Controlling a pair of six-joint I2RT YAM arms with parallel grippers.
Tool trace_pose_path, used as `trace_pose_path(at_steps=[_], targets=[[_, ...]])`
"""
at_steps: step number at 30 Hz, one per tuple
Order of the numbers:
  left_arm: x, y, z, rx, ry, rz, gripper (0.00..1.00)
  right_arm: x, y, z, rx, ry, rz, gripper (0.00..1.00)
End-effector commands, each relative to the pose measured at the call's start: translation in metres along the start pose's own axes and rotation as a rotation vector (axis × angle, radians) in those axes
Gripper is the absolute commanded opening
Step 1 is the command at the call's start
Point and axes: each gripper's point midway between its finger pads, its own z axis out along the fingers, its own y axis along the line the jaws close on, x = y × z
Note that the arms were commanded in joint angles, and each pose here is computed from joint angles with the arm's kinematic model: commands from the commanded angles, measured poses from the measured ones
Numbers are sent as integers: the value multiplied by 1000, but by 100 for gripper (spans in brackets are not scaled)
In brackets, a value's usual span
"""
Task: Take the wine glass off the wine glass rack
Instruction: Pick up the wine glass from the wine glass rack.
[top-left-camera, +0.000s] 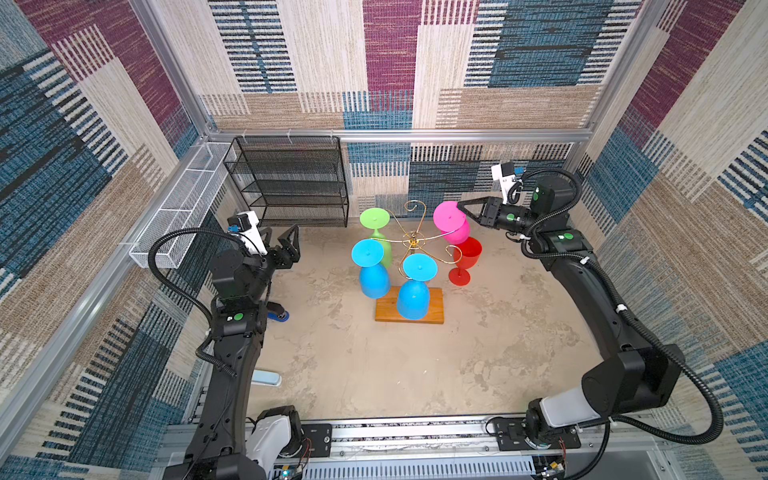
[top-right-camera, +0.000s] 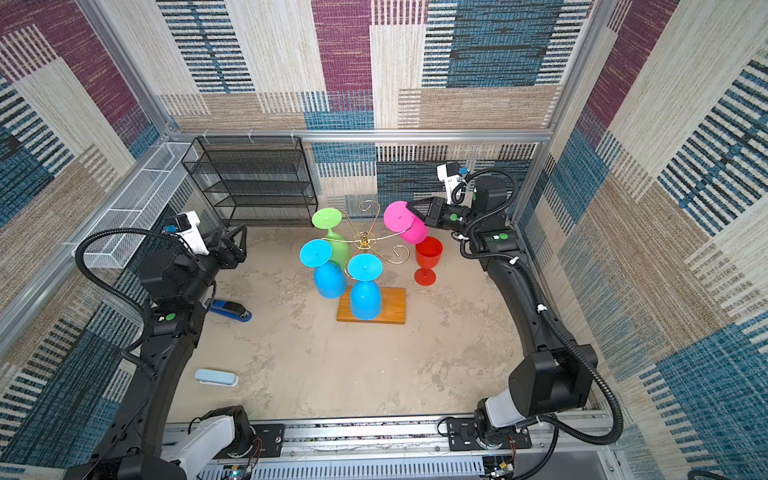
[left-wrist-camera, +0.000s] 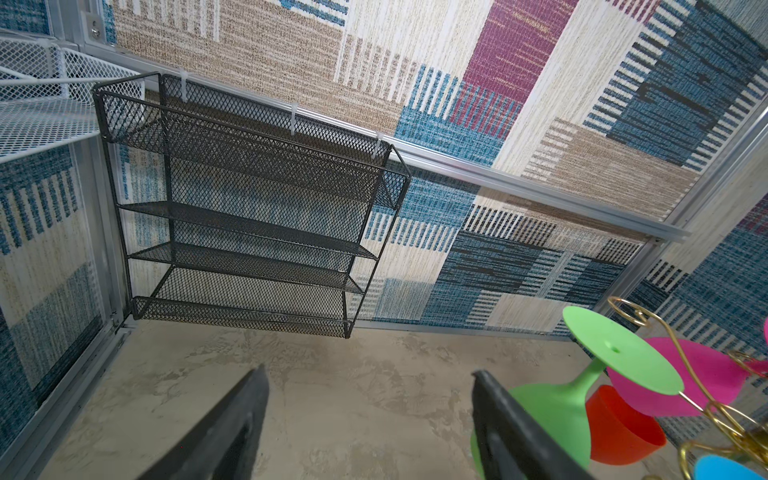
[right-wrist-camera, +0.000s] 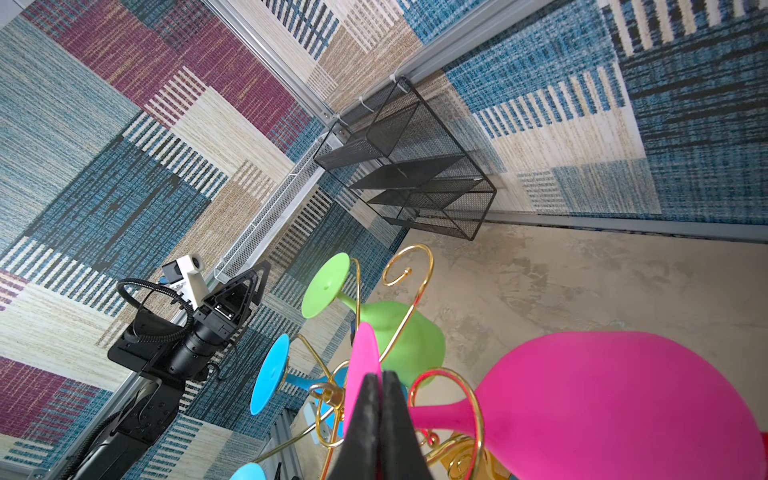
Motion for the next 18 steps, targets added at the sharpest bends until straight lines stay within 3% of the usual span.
trace_pose_path(at_steps=[1,18], targets=[[-7,-4,-1,19,-30,1,79,-8,12,-4,-37,-27,-20,0],[-9,-5,-2,20,-36,-2,79,2,19,-16,-60,-31,-4,0]])
